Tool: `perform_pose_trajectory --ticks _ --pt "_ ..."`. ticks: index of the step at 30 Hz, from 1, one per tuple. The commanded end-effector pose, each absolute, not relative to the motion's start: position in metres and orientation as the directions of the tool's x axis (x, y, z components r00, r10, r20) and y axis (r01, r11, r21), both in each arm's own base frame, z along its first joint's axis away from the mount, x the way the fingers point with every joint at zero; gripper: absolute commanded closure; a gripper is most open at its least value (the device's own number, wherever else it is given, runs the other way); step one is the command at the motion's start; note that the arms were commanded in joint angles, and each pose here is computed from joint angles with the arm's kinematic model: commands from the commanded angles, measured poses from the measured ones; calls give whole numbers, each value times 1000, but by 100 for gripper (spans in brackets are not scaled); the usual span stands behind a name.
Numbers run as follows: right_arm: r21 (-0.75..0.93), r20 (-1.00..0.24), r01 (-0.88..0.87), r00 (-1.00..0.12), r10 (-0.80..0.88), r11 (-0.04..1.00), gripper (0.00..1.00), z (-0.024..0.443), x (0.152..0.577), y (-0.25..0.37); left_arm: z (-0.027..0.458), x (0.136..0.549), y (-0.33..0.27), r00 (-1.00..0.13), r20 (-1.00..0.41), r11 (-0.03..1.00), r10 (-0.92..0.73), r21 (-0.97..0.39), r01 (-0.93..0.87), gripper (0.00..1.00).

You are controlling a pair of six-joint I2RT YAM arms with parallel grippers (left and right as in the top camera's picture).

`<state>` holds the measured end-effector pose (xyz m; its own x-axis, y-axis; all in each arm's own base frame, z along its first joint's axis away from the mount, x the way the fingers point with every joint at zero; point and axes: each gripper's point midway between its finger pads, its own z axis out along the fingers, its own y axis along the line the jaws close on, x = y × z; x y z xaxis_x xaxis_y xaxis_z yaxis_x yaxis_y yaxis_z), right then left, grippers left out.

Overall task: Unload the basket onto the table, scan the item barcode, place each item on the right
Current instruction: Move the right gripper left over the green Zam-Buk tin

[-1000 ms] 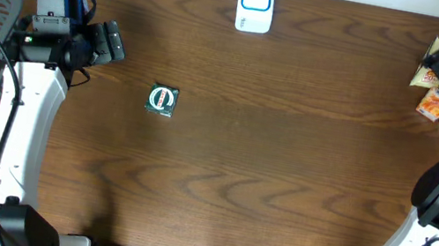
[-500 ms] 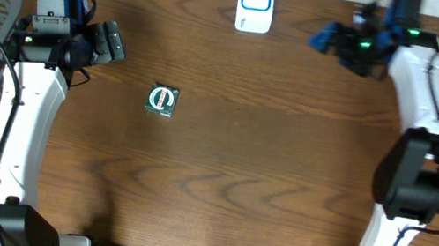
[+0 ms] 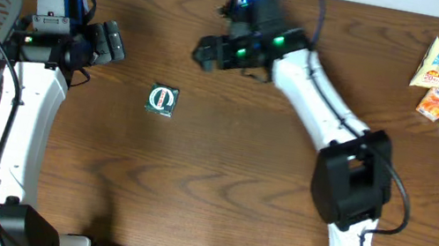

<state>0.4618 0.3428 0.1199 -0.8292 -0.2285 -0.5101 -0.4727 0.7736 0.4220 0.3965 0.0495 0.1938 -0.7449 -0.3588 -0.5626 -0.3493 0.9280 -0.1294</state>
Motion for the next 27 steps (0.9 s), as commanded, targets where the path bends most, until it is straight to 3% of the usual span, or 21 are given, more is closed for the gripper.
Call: perform_pose_trajectory --ticks 1,6,15,27 --pt "339 -510 -386 -842 -177 858 1 109 459 351 190 395 52 -746 -553 923 -370 -126 -364 2" --pt "297 -513 -262 -855 -78 918 1 106 446 368 190 395 52 -747 -553 923 -370 -126 -364 2" --pt "331 -451 -186 -892 -18 925 1 82 412 406 190 395 52 -747 -553 923 -370 -126 -364 2" --pt "263 -398 -209 -913 -91 942 1 28 374 433 190 395 52 -746 -553 923 -370 -126 -364 2"
